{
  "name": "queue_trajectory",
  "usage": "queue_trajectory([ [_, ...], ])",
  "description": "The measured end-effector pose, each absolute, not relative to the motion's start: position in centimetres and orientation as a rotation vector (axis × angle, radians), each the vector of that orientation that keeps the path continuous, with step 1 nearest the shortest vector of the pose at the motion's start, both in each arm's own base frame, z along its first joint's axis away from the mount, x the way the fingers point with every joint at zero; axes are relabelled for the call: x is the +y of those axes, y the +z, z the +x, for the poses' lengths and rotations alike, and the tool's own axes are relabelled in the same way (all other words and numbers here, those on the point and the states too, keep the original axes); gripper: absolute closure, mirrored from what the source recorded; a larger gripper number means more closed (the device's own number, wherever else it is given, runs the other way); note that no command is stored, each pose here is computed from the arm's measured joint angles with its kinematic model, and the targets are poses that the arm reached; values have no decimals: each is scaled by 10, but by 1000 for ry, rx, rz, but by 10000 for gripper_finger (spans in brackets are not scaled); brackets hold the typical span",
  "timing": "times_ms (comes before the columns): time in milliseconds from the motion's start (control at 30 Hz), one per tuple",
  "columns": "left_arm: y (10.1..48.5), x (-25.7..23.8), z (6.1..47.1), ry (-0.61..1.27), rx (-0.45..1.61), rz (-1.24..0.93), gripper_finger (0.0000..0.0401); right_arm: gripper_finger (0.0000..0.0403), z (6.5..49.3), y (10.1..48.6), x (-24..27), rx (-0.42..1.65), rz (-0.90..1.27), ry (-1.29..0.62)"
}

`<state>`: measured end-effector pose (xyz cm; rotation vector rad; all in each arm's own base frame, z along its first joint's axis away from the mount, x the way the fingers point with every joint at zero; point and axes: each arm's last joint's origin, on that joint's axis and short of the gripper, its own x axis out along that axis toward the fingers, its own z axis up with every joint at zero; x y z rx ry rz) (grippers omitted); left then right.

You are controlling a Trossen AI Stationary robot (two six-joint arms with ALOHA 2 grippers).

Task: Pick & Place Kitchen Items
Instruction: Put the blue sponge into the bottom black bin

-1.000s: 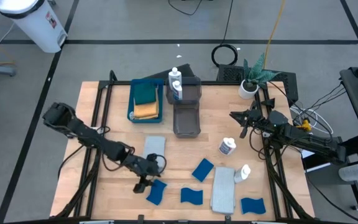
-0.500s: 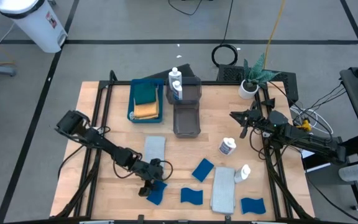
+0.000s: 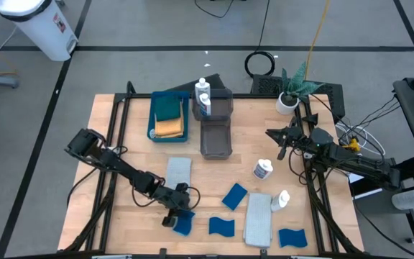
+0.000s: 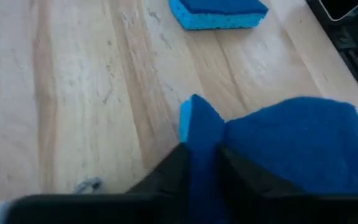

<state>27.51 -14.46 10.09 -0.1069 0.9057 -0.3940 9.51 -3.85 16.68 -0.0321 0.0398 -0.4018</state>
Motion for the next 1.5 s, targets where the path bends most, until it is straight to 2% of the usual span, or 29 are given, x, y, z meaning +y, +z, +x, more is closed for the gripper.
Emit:
queue_trajectory([
  [67, 101, -144, 276, -395, 906, -118, 373, 383, 95, 167, -39, 40, -32, -402],
  [100, 101, -143, 277, -392, 904, -138, 384, 383, 95, 167, -39, 40, -32, -401],
  [300, 112, -144, 285, -409, 775, -178, 385, 383, 95, 167, -39, 40, -32, -402],
  [667, 191, -110, 294, -260, 503, -155, 393, 383, 95, 167, -39, 40, -32, -402],
  [900, 233, -68, 298, -182, 331, -7, 386, 383, 95, 167, -39, 40, -32, -401],
  [1133, 237, -17, 307, -21, 278, 135, 390, 383, 95, 166, -39, 46, -31, -402],
  [1267, 230, 13, 311, 66, 310, 164, 381, 383, 95, 166, -39, 45, -31, -401],
  [1500, 220, 53, 312, 171, 343, 252, 392, 383, 95, 166, -39, 45, -31, -402],
])
